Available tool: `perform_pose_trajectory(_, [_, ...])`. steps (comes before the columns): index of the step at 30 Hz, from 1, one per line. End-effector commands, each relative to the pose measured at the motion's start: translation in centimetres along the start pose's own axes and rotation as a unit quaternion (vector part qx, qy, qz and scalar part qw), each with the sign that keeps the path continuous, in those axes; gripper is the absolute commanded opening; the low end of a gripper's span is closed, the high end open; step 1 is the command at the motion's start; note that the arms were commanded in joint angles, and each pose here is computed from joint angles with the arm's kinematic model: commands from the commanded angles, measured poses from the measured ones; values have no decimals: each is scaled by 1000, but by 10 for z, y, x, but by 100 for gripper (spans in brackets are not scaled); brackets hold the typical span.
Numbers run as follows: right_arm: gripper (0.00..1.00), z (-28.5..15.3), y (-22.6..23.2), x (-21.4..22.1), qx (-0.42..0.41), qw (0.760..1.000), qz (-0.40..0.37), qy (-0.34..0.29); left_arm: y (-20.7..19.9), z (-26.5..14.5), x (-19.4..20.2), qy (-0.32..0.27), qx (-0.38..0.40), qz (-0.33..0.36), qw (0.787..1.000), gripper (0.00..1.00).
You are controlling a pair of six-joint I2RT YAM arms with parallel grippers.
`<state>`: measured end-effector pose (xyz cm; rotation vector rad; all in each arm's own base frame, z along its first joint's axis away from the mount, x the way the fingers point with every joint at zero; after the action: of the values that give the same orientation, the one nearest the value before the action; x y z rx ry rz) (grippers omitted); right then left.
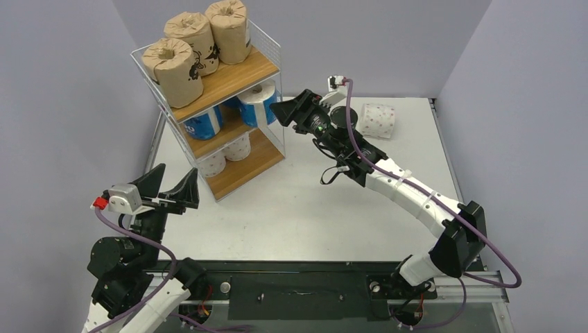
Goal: Place and organize the paper towels onto the shelf
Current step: Adjust the paper towel on the shelf.
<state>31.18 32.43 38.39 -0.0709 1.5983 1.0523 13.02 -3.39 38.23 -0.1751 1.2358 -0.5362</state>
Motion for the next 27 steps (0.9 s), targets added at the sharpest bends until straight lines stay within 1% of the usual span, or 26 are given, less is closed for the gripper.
perform_pose_trajectory(1, [67, 10, -9, -3, 19, 999, -26, -6, -6, 5, -4, -11, 9, -13, 1000, 83])
perform_pose_trajectory(8, [66, 36, -26, 14, 41, 999, -20, 7, -3, 4, -2, -10, 3, -11, 1000, 83])
perform_pose_trajectory(12, [66, 48, -28, 21, 39, 999, -12, 10, -3, 4, -1, -9, 3, -12, 1000, 83])
perform_pose_trajectory(17, [64, 55, -14, 29, 16, 1000, -2, 23, -3, 4, 0, -8, 3, -14, 1000, 83])
perform_pose_trajectory(27, [61, 60, 16, 53, -15, 998, -11, 54, -4, 4, 3, -5, 7, -19, 1000, 83])
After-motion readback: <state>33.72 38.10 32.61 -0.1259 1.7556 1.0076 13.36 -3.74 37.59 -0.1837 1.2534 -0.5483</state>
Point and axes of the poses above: each gripper's point midway between its finger pads, its own z axis out along the fingers, its own y axis along the line the jaws close on, x = y × z, the point moved 5 cm from there along -z, back along the fingers, and after that the axes turned 11 degrees about -z, right-handed, at the moved point
